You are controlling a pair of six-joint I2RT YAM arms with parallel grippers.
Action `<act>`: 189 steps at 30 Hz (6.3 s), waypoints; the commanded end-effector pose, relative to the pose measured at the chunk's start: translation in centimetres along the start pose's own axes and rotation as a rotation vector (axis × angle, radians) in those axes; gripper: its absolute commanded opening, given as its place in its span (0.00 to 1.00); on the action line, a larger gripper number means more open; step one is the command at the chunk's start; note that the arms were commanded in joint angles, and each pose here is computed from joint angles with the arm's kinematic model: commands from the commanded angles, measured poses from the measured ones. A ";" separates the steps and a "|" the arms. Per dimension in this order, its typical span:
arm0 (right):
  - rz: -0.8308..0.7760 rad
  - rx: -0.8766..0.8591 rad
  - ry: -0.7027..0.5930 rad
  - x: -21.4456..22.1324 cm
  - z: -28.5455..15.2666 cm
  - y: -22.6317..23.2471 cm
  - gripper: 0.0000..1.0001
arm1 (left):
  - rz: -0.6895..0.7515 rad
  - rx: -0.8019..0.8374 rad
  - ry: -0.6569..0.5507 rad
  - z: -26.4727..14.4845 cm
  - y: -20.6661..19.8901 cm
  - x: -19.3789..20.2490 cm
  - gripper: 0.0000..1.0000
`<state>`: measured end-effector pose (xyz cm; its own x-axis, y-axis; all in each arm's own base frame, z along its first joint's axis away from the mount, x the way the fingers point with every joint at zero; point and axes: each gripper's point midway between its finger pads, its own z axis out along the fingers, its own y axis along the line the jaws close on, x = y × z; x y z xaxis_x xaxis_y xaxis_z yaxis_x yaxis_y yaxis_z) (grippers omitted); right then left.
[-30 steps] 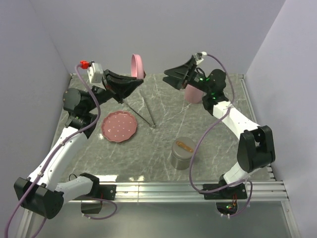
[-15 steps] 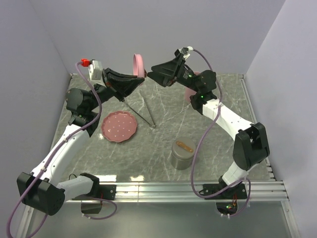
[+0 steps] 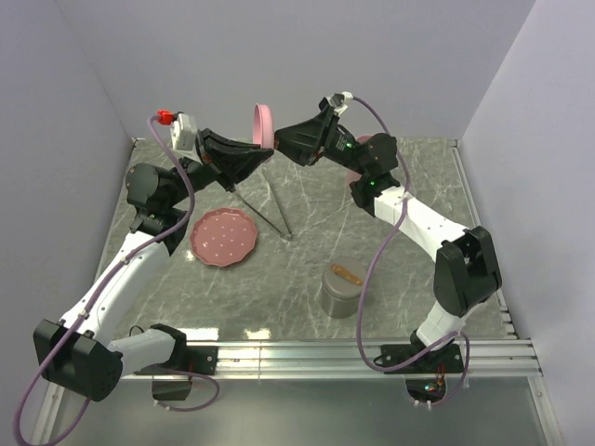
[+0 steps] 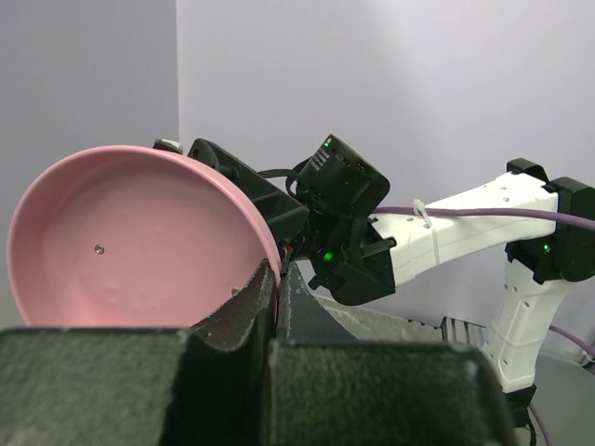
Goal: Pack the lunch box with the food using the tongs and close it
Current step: Pass the lid of the lunch box from the left arm to the right, then put the lid back on the lunch box, then move the lunch box
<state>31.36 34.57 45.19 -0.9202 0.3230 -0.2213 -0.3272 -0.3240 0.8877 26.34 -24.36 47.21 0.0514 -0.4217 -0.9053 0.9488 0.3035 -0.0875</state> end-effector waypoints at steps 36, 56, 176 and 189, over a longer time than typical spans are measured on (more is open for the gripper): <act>-0.335 0.074 0.016 -2.8 -2.1 1.6 0.00 | -0.013 -0.051 0.058 0.1 0.7 1.2 0.65; -0.891 1.276 0.119 -19.6 -19.6 -11.8 0.00 | -0.094 -0.331 0.464 -3.0 5.9 7.5 0.99; -0.526 0.972 -0.425 -33.5 -28.3 -15.2 0.56 | -0.231 -0.360 0.510 -6.1 7.4 12.5 0.99; -0.161 0.801 -0.551 -34.2 -31.5 -23.8 0.49 | -0.230 -0.430 0.466 -7.2 10.1 12.0 1.00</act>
<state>63.14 2.36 17.72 -0.5874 0.7298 -0.3499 0.0380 0.4567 0.8888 34.00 -20.17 32.09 -0.3790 -0.0997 -0.9200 0.7021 0.6167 -0.3560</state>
